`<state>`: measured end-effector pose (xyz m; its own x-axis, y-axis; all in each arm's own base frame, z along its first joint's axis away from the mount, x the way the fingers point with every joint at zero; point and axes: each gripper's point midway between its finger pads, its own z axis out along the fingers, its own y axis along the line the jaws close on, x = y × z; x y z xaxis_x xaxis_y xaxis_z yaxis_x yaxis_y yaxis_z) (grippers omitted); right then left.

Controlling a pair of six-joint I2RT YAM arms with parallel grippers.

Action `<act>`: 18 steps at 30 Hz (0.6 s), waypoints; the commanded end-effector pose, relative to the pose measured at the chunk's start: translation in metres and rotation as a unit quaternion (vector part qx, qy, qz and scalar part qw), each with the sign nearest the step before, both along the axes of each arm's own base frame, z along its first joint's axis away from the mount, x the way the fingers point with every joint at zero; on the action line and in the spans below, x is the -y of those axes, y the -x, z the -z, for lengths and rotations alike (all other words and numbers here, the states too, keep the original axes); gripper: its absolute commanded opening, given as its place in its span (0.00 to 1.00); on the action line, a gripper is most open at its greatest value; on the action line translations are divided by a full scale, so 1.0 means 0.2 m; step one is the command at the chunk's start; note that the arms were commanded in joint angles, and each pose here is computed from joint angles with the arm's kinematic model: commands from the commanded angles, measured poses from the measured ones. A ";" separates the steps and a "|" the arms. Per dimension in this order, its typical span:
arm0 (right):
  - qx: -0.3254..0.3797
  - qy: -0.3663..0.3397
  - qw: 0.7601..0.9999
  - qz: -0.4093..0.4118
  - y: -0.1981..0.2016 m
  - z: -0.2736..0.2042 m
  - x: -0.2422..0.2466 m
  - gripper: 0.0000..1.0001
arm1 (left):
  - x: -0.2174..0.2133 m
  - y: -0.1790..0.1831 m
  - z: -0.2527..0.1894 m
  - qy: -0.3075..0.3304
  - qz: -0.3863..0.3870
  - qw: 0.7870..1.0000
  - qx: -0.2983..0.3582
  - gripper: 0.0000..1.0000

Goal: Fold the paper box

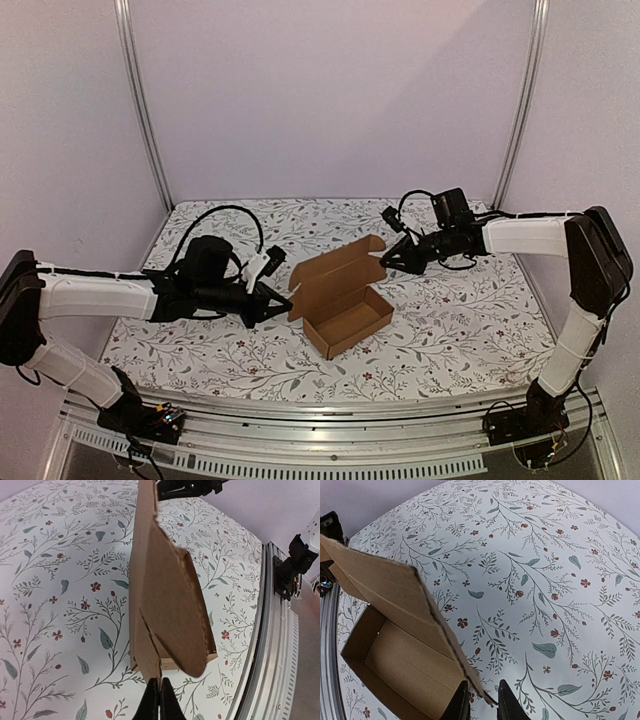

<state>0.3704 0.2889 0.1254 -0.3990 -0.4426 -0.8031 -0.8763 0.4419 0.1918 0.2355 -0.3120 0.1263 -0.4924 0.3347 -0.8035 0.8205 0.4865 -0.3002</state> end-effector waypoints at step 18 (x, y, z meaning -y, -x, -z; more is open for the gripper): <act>0.039 0.046 0.997 0.056 0.18 0.01 -0.01 0.00 | -0.08 -0.19 -0.02 -0.044 -0.141 0.989 0.000 0.00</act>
<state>0.3423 0.2930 0.1205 -0.3951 -0.4635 -0.7932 -0.8707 0.4643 0.1624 0.2636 -0.3024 0.1260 -0.5390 0.2963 -0.7885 0.7259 0.6382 -0.2564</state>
